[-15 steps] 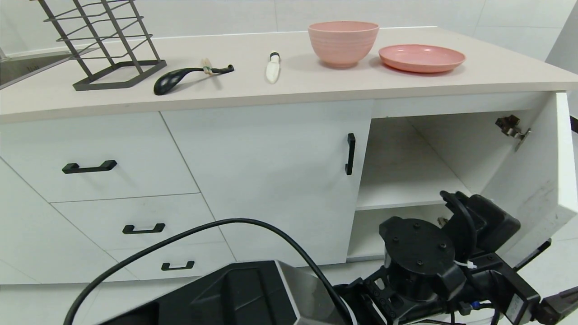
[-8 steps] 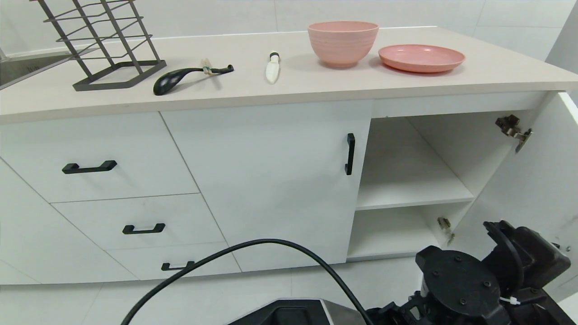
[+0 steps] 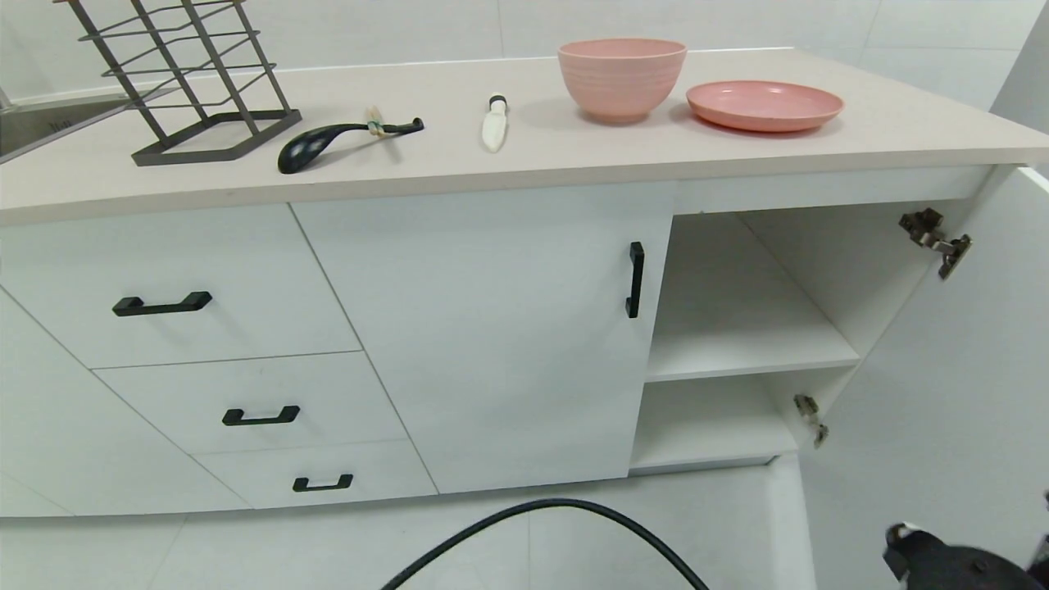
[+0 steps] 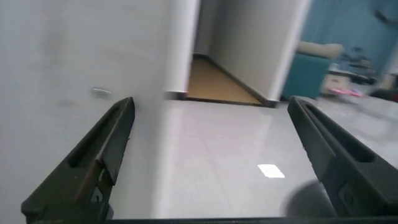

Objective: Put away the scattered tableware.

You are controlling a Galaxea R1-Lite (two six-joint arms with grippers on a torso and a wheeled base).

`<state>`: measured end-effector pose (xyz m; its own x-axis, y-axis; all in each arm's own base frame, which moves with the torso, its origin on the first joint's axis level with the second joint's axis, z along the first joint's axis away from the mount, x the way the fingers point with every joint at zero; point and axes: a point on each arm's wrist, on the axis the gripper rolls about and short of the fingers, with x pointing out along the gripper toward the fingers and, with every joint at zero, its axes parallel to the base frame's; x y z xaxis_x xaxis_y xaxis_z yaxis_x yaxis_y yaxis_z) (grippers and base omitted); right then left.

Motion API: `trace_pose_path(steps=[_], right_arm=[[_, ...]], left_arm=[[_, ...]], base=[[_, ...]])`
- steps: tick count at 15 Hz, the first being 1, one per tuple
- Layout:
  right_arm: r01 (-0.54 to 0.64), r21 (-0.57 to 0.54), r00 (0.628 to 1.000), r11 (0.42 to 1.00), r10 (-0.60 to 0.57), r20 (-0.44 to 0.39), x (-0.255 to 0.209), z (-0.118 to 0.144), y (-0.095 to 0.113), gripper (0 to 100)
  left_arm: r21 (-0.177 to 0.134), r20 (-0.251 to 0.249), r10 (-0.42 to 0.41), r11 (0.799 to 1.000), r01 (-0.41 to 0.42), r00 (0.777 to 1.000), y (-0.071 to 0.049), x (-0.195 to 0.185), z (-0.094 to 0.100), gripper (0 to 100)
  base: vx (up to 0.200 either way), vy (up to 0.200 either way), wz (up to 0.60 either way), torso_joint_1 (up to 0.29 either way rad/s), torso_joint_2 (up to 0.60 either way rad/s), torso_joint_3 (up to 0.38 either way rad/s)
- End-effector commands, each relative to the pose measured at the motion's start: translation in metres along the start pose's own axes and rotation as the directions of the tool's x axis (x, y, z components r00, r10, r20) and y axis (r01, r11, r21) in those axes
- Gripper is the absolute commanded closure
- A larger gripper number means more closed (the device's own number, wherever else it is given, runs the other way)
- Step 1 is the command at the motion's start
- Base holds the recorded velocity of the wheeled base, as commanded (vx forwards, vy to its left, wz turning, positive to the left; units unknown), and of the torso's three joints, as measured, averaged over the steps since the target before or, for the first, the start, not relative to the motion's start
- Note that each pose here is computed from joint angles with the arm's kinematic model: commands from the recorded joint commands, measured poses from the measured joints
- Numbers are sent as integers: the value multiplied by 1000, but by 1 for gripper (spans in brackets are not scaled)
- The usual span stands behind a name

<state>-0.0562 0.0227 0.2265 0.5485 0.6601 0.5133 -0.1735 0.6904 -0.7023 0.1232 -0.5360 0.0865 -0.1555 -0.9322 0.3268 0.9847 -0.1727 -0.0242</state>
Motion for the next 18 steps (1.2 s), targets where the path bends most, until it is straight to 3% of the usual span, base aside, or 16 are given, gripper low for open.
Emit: trace_pose_path(steps=[1, 4, 5, 6, 8, 10, 11, 14, 15, 17, 18], right_arm=[[6, -21, 1000, 1000, -6, 17, 16, 6, -19, 0], [10, -32, 1000, 999, -10, 26, 18, 7, -21, 0], [9, -35, 1000, 999, -8, 26, 18, 7, -21, 0], [10, -36, 1000, 999, -9, 24, 18, 6, -21, 0], [-1, -8, 1000, 1000, 1, 5, 13, -3, -13, 0], [-12, 41, 999, 999, 14, -36, 7, -18, -2, 0], [-15, 79, 997, 997, 21, -73, 2, -31, 6, 0], [-16, 129, 992, 992, 32, -121, -4, -46, 18, 0], [-17, 138, 991, 990, 36, -130, -6, -49, 20, 0], [-17, 178, 985, 984, 48, -169, -12, -61, 30, 0], [-15, 194, 982, 981, 51, -181, -16, -66, 36, 0]], left_arm=[[-8, -6, -36, 999, 36, 999, -9, 1, -18, 0], [37, 91, -75, 997, 72, 993, -8, 1, 3, 0], [33, 103, -62, 998, 59, 993, -3, -5, 18, 0], [23, 87, -42, 999, 40, 995, 2, -13, 31, 0], [5, 1, 45, 999, -45, 999, 21, -57, 56, 0], [18, -31, 128, 992, -128, 991, 35, -104, 69, 0], [26, -46, 179, 984, -177, 983, 37, -136, 81, 0], [58, -89, 312, 950, -308, 946, 28, -213, 124, 0], [107, -83, 358, 931, -349, 930, 27, -234, 142, 0], [240, -59, 449, 873, -424, 892, 27, -272, 170, 0], [279, -48, 481, 848, -450, 876, 22, -287, 182, 0]], base=[[0, 0, 0, 0, 0, 0], [0, 0, 0, 0, 0, 0], [0, 0, 0, 0, 0, 0], [0, 0, 0, 0, 0, 0], [0, 0, 0, 0, 0, 0], [0, 0, 0, 0, 0, 0], [0, 0, 0, 0, 0, 0], [0, 0, 0, 0, 0, 0], [0, 0, 0, 0, 0, 0], [0, 0, 0, 0, 0, 0], [0, 0, 0, 0, 0, 0]])
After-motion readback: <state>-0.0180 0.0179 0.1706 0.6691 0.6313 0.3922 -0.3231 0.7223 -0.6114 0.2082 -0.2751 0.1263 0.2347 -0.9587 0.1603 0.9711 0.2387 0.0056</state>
